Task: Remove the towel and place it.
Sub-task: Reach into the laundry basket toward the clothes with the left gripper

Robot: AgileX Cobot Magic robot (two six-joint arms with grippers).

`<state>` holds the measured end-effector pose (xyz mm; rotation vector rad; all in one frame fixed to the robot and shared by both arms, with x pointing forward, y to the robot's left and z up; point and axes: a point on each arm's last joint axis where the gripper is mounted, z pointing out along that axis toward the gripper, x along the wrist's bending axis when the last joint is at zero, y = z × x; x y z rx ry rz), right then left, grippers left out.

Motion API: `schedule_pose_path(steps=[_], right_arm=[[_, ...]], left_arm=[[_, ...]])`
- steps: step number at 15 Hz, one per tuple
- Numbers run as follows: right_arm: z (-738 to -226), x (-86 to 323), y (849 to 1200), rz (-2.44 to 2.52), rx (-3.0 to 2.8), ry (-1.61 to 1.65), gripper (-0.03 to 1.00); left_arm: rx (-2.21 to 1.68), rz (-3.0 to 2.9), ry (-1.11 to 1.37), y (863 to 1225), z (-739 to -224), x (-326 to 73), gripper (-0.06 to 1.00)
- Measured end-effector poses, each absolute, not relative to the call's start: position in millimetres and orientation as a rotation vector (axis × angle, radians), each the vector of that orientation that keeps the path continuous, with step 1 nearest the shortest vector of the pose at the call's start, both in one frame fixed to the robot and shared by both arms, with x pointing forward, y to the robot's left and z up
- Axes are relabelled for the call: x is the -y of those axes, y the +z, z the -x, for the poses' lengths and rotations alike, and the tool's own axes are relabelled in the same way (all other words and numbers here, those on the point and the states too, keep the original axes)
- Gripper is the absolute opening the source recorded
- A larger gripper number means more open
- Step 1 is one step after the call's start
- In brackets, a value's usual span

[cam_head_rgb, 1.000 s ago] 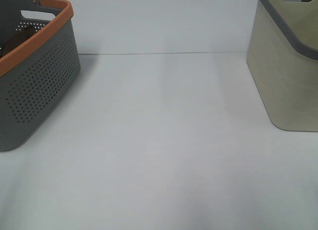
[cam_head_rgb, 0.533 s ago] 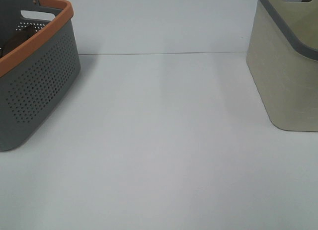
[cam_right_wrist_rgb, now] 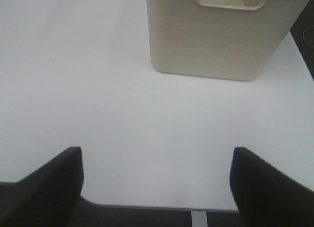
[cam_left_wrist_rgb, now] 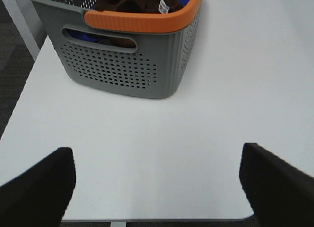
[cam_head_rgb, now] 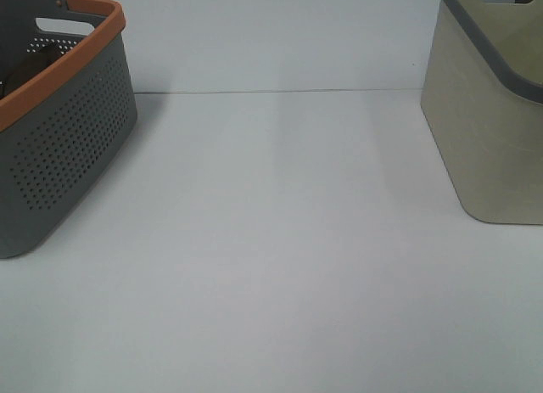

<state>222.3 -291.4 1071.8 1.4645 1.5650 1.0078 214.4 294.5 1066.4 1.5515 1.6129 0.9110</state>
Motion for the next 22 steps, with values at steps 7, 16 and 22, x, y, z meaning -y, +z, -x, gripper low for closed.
schedule_pose_path(steps=[7, 16, 22], right_arm=[[-233, 297, 1054, -1.537, -1.545, 0.944, 0.81], [-233, 297, 1054, -1.549, -1.535, 0.952, 0.81], [-233, 297, 1054, -1.549, -1.535, 0.952, 0.81]], left_arm=[[-1.644, -1.578, 0.871, 1055, -220, -294, 0.86], [-1.644, -1.576, 0.871, 1055, -220, -294, 0.86], [-1.56, -1.509, 0.985, 1056, -232, -297, 0.86]])
